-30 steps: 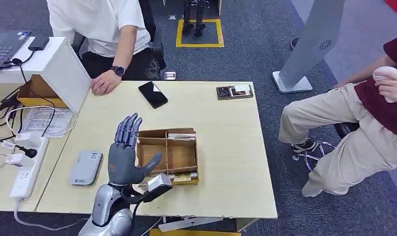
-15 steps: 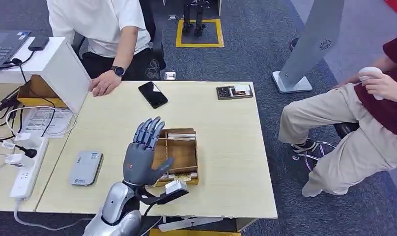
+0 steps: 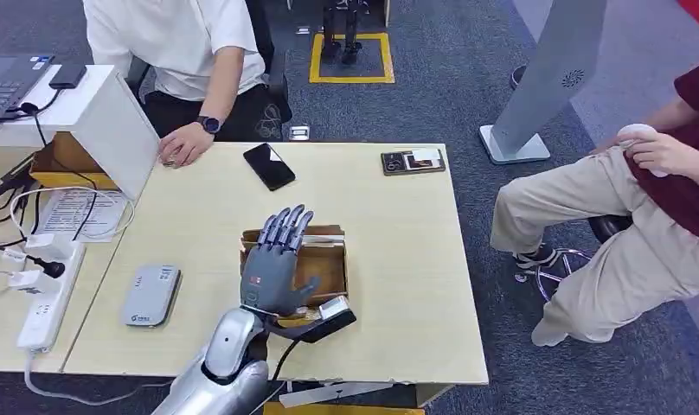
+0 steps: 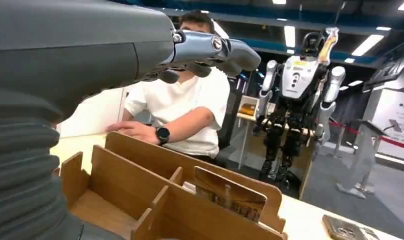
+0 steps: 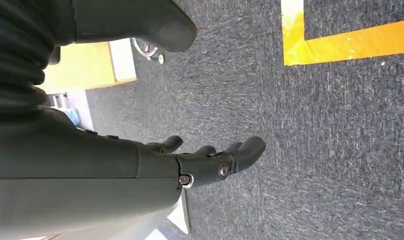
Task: Pass the card to the sensor for recognition and then transmit it.
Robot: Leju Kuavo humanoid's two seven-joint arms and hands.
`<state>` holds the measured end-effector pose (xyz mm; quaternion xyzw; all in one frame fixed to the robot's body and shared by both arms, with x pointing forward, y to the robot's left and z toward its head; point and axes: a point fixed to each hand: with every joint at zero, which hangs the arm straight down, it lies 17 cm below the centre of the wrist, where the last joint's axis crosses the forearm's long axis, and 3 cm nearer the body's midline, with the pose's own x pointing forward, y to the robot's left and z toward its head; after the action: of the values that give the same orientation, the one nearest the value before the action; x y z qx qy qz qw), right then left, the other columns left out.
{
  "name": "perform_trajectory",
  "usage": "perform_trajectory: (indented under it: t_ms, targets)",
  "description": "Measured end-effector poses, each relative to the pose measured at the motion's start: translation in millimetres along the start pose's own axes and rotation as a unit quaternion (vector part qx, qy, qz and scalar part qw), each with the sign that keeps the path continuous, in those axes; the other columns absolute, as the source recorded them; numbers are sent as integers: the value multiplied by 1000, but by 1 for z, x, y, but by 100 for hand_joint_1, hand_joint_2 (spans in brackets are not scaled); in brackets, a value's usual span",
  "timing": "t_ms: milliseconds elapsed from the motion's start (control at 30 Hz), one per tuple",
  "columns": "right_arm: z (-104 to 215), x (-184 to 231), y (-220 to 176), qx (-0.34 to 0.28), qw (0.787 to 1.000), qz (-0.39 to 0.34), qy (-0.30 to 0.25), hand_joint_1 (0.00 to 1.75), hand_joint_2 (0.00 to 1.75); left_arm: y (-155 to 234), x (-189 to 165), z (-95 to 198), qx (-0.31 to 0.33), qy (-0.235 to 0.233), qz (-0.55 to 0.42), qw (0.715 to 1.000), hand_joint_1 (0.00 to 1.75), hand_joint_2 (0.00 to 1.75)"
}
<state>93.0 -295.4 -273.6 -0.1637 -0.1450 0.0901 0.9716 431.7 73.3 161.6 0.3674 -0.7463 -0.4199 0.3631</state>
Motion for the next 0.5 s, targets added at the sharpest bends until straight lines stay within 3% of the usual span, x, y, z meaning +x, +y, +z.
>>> perform_trajectory:
  t_ms: [500]
  targets:
    - [0, 0, 1, 2, 1000, 0, 2, 0, 175, -22, -2, 2, -34, 19, -35, 999, 0, 175]
